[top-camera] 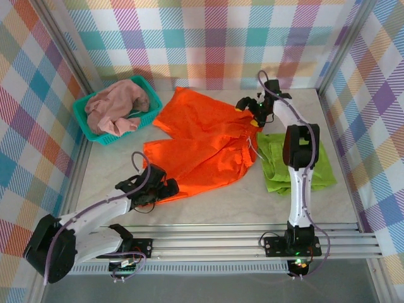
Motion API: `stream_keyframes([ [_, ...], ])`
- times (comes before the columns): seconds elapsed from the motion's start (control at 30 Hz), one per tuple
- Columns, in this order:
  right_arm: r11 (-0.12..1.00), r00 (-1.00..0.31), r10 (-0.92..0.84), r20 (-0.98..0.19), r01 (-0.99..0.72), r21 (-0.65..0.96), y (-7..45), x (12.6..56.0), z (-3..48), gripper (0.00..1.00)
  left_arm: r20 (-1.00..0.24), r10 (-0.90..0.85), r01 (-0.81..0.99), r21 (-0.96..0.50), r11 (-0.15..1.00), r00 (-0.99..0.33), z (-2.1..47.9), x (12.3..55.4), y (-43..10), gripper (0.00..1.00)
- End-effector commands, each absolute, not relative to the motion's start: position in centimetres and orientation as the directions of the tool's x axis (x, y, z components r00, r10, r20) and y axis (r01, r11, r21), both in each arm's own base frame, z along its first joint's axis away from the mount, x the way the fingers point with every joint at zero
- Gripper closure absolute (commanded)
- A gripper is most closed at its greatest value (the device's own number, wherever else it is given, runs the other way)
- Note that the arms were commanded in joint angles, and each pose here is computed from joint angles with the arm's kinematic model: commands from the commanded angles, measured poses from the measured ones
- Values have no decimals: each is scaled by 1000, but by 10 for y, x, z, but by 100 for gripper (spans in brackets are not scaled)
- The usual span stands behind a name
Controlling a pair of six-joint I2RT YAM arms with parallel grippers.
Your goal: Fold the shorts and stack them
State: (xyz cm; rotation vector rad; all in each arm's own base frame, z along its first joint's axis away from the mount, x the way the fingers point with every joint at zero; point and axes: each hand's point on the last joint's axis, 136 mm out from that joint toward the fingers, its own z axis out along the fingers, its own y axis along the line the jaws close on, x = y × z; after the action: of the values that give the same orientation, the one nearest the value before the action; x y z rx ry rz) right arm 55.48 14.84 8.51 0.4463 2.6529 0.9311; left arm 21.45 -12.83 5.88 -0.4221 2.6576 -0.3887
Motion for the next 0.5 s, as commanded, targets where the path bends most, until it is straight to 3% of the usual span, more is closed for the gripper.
stream_keyframes([
  [0.0,743,-876,302,-376,-31,669,175,521,195,0,-390,-342,-209,-346,915,-855,97,221,-123,0],
  [0.13,806,-867,327,-375,49,590,151,466,189,3,-368,-377,-246,-355,902,-850,104,226,-115,0],
  [0.3,857,-878,335,-342,133,497,126,402,133,11,-298,-489,-398,-317,861,-820,91,220,-81,0],
  [0.47,861,-901,332,-280,168,480,122,372,90,22,-241,-566,-495,-298,816,-788,77,206,-64,3],
])
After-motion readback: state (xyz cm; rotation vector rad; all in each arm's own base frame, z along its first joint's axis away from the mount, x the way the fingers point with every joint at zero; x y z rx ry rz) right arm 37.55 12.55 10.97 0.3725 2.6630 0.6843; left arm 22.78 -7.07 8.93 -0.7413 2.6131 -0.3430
